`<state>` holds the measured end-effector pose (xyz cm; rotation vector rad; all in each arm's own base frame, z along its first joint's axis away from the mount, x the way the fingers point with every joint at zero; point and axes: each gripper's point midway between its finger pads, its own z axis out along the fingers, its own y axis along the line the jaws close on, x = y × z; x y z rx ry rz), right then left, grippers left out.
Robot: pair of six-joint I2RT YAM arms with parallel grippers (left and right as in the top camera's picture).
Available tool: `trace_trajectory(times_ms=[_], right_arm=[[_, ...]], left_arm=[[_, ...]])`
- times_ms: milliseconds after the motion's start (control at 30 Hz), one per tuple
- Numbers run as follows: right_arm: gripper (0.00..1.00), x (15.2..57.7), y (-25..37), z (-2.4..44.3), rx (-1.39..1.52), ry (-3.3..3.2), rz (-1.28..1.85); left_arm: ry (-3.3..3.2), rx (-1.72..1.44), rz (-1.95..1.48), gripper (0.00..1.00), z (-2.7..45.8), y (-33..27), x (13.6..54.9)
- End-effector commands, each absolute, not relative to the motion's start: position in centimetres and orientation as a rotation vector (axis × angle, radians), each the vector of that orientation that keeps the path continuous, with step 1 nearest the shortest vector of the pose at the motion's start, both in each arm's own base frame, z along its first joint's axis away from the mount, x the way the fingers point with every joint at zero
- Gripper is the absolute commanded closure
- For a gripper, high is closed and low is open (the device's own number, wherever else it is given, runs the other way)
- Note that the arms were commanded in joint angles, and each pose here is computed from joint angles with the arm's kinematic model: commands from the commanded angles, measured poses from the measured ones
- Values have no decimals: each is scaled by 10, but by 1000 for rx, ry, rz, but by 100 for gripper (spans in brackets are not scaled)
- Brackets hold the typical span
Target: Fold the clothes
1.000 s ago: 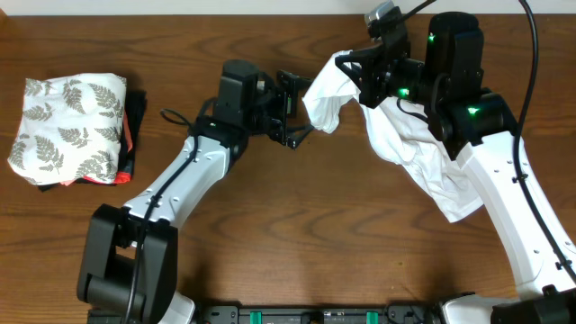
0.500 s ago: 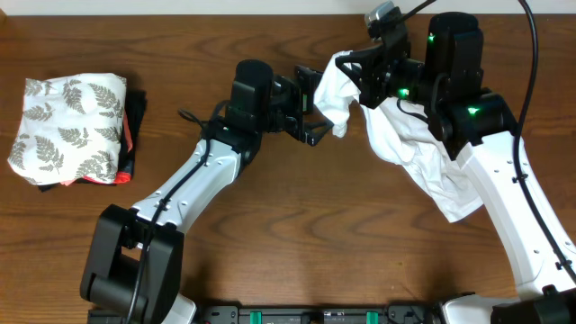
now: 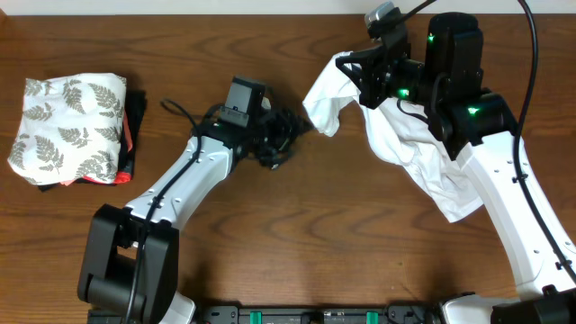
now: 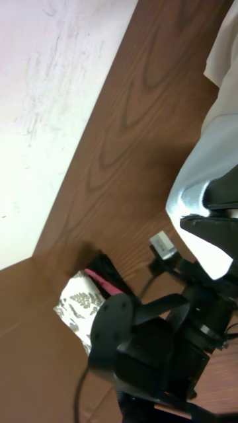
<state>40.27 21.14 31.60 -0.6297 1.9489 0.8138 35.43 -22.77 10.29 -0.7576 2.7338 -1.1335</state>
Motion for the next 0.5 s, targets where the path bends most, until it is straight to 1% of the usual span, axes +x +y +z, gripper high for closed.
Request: trace_trajectory(times_ms=[0,33,100,167,300,467], right_arm=[[99,404,206,320,-617,1942,783],[99,404,206,320,-617,1943,782],[99,405,205,318,-610,1953,772],[99,406,202,316,-603,1963,755],[99,408,198,312,-592,1978,718],[99,412,193,309,-567,1995,681]], left_arm=[[2723,-8,-651,16,81,-195,362],[2730,84,-564,13,77,-189,359],[2737,258,-392,12,69,-177,354],[2734,359,-238,12,64,-167,352],[2672,547,-143,11,67,-175,351],[2590,563,-16,11,91,-180,347]])
